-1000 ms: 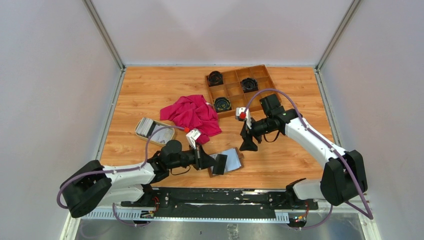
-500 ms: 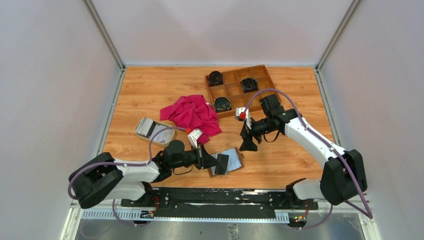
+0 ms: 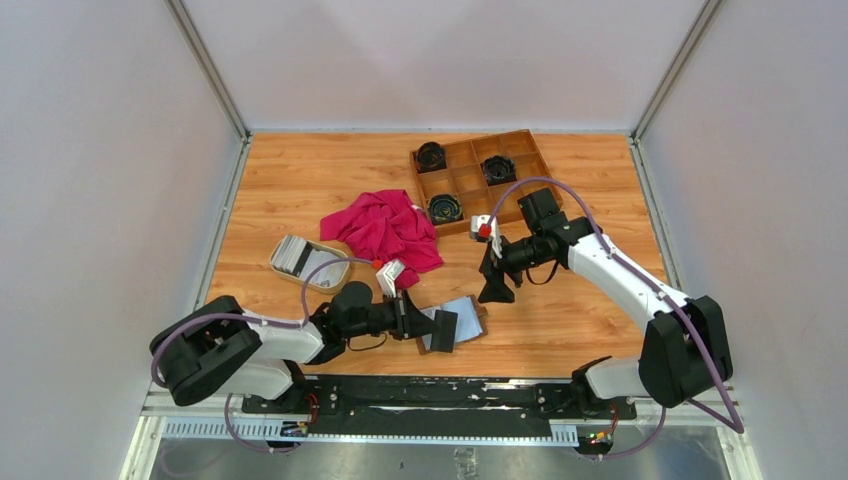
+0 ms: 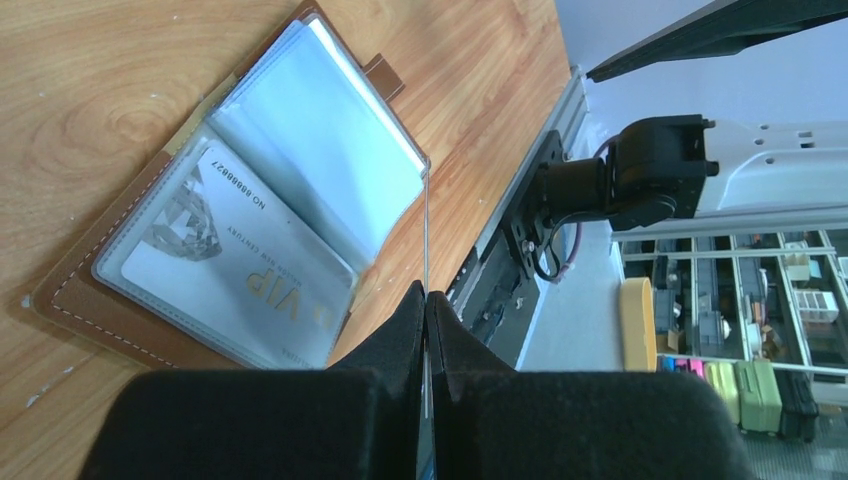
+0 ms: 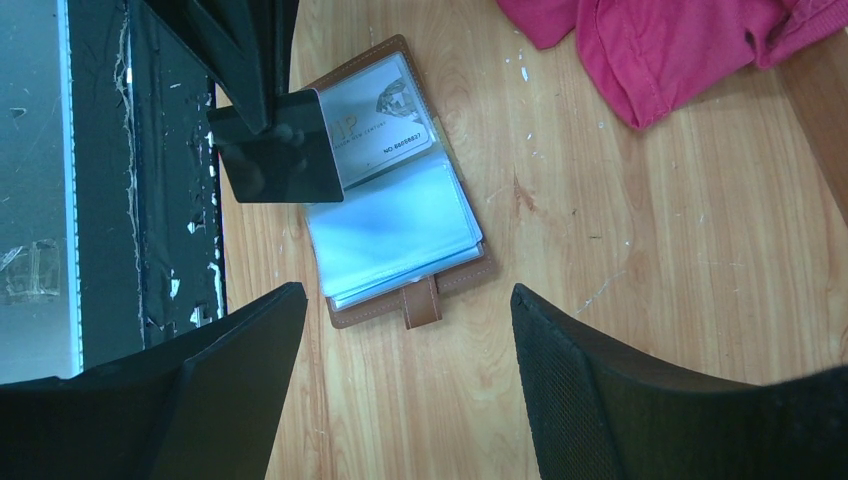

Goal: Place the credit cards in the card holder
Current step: Insert the credit card into the card holder.

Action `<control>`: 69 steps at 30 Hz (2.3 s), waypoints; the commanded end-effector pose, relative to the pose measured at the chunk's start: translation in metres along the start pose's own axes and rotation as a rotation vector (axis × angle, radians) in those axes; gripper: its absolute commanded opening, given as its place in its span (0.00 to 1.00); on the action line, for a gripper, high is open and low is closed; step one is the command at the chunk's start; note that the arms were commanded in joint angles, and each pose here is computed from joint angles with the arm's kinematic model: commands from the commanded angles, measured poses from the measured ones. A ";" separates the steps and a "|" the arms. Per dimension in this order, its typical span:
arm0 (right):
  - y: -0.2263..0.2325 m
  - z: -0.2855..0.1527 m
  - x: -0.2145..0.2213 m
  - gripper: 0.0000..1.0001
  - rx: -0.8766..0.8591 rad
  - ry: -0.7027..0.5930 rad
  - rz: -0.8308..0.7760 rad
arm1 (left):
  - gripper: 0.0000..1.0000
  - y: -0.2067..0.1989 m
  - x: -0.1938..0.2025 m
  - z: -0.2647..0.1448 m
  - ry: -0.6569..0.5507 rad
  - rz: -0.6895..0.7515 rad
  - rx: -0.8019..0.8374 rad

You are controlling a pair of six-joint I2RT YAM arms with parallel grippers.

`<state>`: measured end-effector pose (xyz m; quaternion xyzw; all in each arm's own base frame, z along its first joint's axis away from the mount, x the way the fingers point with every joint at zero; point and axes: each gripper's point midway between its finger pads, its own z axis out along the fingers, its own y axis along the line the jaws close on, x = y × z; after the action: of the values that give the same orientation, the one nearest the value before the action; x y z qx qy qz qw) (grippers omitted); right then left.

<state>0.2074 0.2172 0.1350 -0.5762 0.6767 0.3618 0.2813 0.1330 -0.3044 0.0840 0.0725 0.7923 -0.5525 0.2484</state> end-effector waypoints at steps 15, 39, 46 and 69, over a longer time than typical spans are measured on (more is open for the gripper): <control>0.001 0.000 -0.002 0.79 -0.028 -0.004 0.027 | 0.00 -0.008 -0.010 0.017 -0.041 -0.054 0.051; -0.015 0.039 0.035 0.62 -0.035 0.153 0.260 | 0.00 0.043 -0.012 0.000 -0.076 -0.202 -0.206; -0.015 0.049 0.045 0.50 -0.047 0.198 0.305 | 0.00 0.046 -0.009 0.000 -0.060 -0.210 -0.212; -0.011 0.052 0.056 0.47 -0.087 0.279 0.294 | 0.00 0.044 -0.004 -0.001 -0.038 -0.222 -0.198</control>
<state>0.2123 0.2256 0.0580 -0.5164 0.7753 0.3429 0.1212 0.1523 -0.2854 0.0451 -0.0515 0.8453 -0.4910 0.2043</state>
